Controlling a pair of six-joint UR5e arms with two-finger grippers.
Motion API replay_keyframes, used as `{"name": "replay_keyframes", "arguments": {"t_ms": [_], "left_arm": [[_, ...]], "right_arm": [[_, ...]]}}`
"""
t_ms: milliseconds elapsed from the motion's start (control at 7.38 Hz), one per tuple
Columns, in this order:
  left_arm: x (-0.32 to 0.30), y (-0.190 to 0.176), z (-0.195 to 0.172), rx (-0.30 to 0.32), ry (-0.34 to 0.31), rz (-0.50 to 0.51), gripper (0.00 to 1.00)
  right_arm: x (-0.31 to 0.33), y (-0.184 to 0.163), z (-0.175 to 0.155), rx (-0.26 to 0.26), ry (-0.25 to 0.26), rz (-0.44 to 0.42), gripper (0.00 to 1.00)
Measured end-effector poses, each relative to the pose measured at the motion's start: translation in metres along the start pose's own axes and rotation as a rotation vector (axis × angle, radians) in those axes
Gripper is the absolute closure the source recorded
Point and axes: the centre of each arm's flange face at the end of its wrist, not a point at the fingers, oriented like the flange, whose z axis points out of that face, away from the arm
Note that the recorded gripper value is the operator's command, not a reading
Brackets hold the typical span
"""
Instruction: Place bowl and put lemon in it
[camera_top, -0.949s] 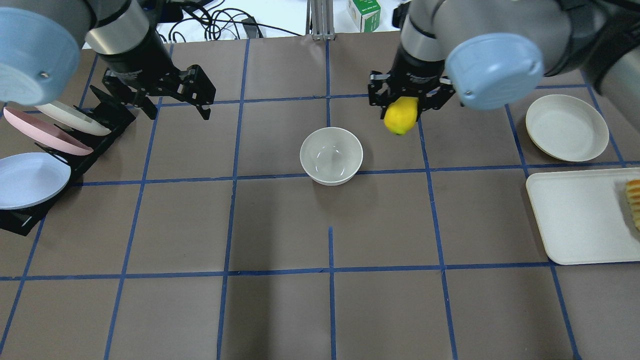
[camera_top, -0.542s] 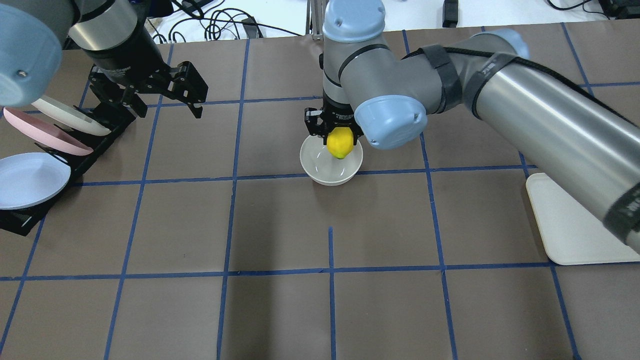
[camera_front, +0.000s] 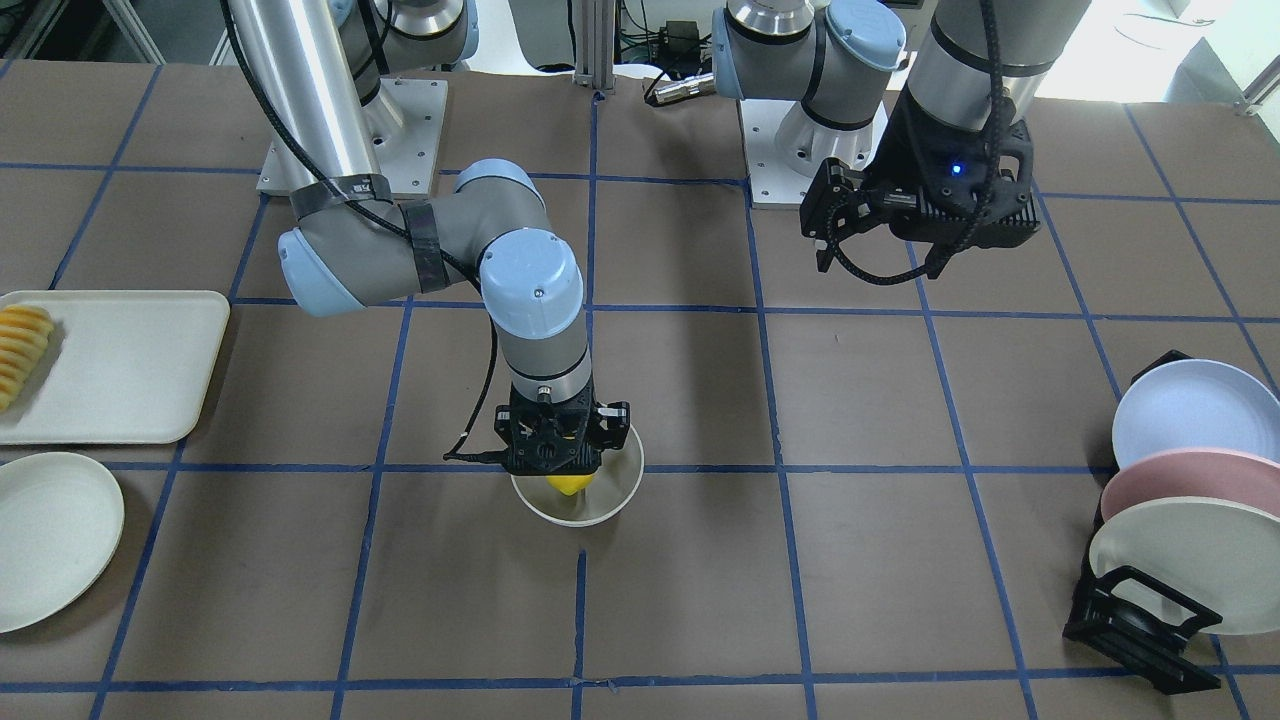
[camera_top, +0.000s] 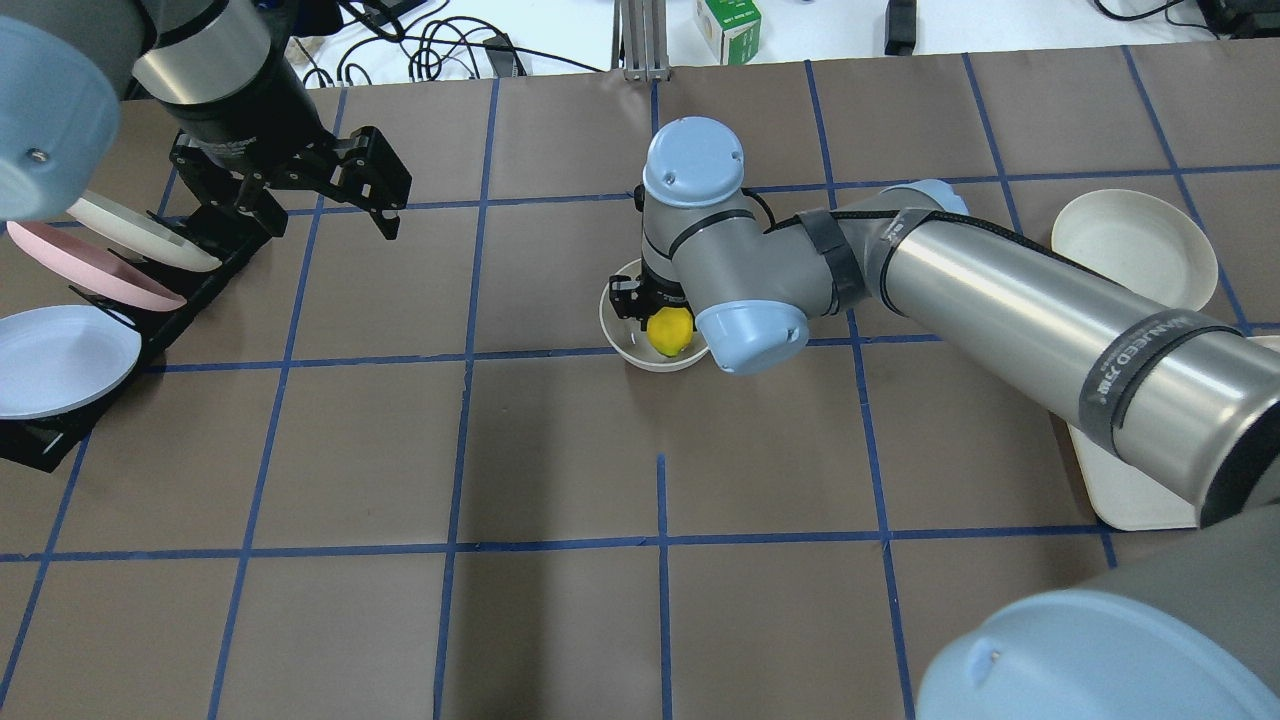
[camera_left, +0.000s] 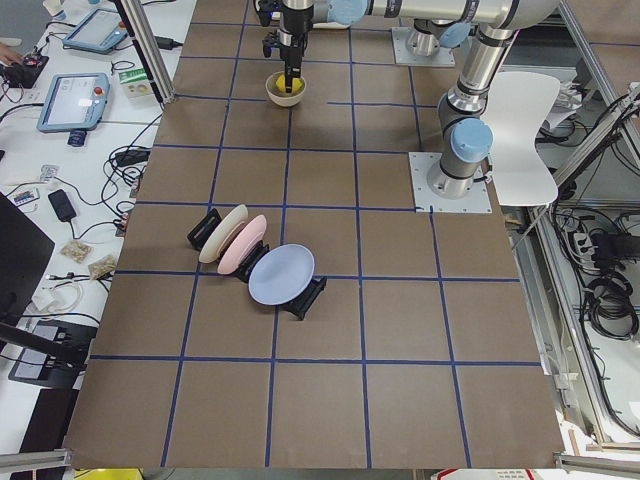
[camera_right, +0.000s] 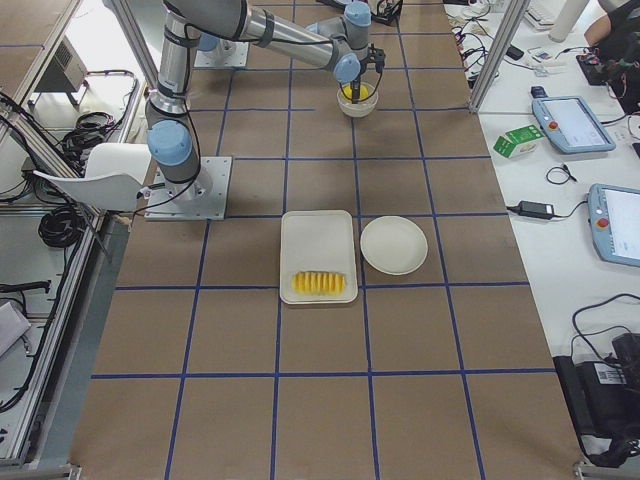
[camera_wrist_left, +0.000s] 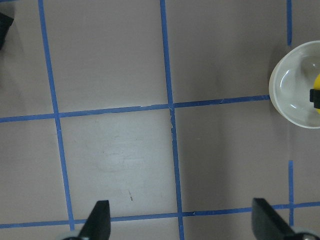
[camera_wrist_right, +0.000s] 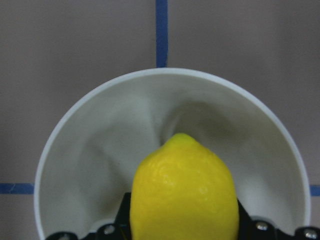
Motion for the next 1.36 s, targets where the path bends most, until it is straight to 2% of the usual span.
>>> {"name": "replay_keyframes", "arguments": {"t_ms": [136,542,814,949,1356], "left_arm": [[0.000,0.001,-0.001,0.002,0.000,0.000,0.00],[-0.001,0.001,-0.002,0.004,0.001,-0.001,0.00],[-0.001,0.002,-0.004,0.008,-0.001,0.001,0.00],[-0.001,0.002,-0.006,0.011,-0.001,0.003,0.00],[-0.001,0.003,-0.009,0.017,-0.003,0.003,0.00]], "right_arm": [[0.001,0.001,0.006,0.003,0.001,0.001,0.01],[-0.004,0.006,0.005,0.005,0.010,-0.006,0.00],[-0.007,0.005,-0.026,0.032,-0.008,-0.009,0.00],[-0.005,0.008,-0.060,0.035,-0.009,-0.009,0.00],[0.006,0.030,-0.195,0.018,-0.001,-0.006,0.00]]}}
